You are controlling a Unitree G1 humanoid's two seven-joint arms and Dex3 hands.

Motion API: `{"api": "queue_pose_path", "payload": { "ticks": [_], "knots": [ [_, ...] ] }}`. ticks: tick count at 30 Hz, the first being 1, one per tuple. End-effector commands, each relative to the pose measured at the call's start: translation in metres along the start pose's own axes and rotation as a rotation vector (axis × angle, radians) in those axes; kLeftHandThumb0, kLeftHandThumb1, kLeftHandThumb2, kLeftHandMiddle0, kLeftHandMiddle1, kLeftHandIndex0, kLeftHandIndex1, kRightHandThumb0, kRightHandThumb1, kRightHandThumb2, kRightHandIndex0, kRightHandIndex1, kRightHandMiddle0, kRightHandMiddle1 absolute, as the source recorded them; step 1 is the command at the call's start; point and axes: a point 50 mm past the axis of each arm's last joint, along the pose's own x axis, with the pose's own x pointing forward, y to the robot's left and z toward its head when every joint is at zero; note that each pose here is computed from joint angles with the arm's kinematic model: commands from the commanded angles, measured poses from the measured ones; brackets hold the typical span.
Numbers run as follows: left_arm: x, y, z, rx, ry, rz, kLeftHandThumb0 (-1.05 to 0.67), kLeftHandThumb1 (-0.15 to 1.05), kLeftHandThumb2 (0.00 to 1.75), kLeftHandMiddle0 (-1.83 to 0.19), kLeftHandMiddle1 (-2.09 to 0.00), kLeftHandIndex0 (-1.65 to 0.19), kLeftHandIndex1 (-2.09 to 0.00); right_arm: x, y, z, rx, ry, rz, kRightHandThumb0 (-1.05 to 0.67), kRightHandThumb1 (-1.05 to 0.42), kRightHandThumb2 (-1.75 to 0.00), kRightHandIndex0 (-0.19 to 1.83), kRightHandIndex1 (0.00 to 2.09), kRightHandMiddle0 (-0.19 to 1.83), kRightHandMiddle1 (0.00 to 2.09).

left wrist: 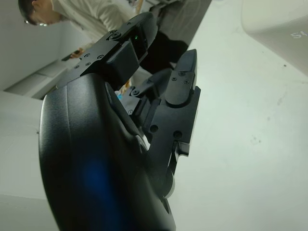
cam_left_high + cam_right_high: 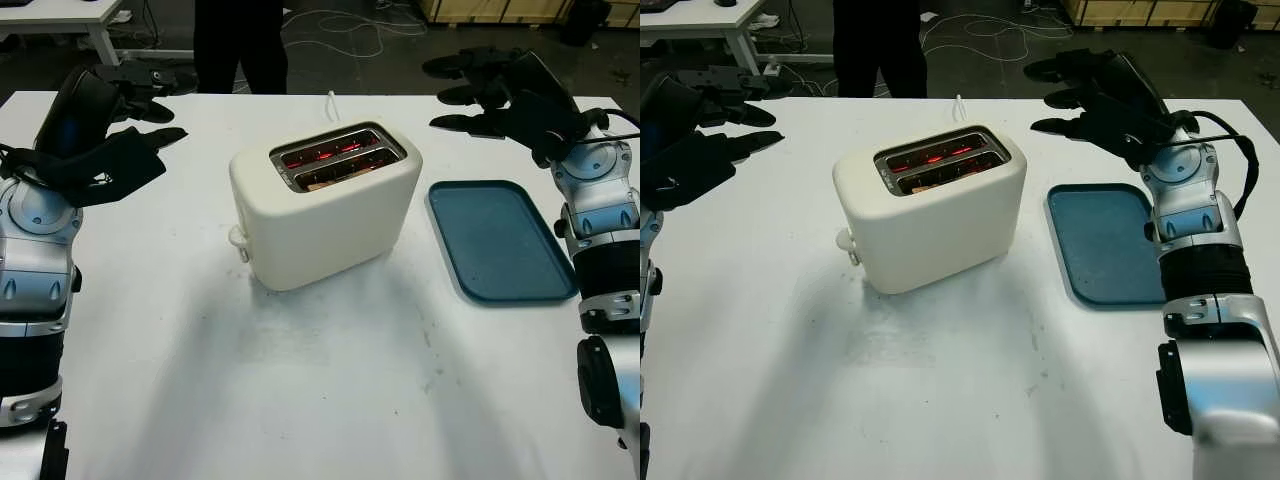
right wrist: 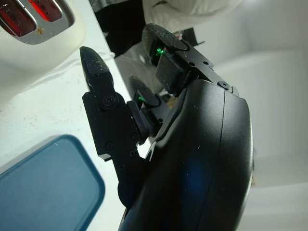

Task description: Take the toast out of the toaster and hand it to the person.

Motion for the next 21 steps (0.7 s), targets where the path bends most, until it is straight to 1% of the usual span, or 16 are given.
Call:
{"api": "queue_pose_path", "payload": {
  "ticks": [1,11,21],
  "knots": [
    [0.0025,0.0008,0.0040,-0.004,-0.019,0.002,-0.17,0.92,0.02,-0.65,-0.58,-0.81,-0.03,-0.0010,0.0013,-0.0016,0.015,0.005,-0.003,-0.28,-0.78,0.00,0.81,0.00,0.72,0.00],
    [0.0027,0.0017,0.0039,0.006,-0.024,0.001,-0.20,0.92,0.02,-0.64,-0.59,-0.81,-0.03,-0.0012,0.0015,-0.0021,0.009,0.011,0.000,-0.28,-0.78,0.00,0.80,0.00,0.72,0.00],
    [0.0022,0.0017,0.0036,-0.003,-0.015,0.002,-0.19,0.92,0.03,-0.64,-0.59,-0.80,-0.03,-0.0017,0.0022,-0.0025,0.009,0.003,0.000,-0.26,-0.78,0.00,0.81,0.01,0.73,0.00]
  ]
}}
